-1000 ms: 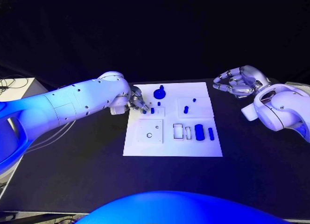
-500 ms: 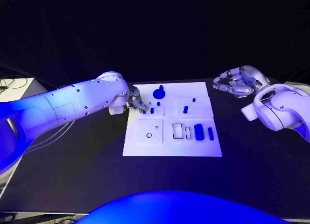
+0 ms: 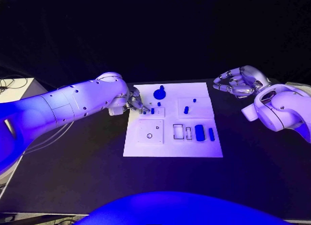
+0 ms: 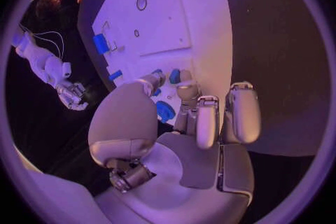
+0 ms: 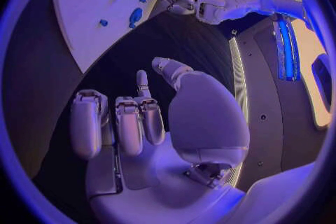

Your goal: Assemble the parts on the task board

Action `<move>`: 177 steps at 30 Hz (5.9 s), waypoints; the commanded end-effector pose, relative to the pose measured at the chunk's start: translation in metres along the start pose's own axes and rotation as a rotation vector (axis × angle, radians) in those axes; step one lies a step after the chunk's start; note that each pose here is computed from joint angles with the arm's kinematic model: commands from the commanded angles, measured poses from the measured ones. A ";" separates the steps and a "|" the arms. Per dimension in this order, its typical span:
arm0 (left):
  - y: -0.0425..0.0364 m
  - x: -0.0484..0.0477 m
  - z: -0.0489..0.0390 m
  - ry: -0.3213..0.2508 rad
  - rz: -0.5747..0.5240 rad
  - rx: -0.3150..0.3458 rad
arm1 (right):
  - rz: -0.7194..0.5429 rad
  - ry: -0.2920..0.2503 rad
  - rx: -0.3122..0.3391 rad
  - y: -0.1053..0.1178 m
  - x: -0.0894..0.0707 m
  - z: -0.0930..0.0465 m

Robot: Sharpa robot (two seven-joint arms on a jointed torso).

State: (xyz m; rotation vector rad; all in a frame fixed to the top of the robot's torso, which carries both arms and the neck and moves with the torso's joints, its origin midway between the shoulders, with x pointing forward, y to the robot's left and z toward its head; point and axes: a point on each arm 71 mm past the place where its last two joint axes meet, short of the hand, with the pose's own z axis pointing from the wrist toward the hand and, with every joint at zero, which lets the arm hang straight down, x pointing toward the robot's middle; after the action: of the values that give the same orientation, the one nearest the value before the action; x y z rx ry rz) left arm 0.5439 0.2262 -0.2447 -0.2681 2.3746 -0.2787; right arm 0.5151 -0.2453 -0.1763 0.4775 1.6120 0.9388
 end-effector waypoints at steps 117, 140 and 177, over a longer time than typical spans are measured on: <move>-0.0500 0.0044 0.0195 -0.378 0.328 0.473 | 0.005 -0.015 -0.035 0.006 0.000 0.002; -0.0519 0.0069 0.0222 -0.356 0.315 0.470 | 0.005 -0.010 -0.043 0.010 0.001 0.002; -0.0469 0.0039 0.0197 -0.419 0.258 0.511 | 0.002 -0.006 -0.048 0.013 0.000 0.002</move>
State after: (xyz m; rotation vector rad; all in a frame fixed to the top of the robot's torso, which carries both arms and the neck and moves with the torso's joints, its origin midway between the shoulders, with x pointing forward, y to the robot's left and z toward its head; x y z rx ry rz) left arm 0.5604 0.1797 -0.2510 0.2152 1.8559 -0.5887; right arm 0.5151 -0.2379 -0.1672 0.4586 1.5778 0.9697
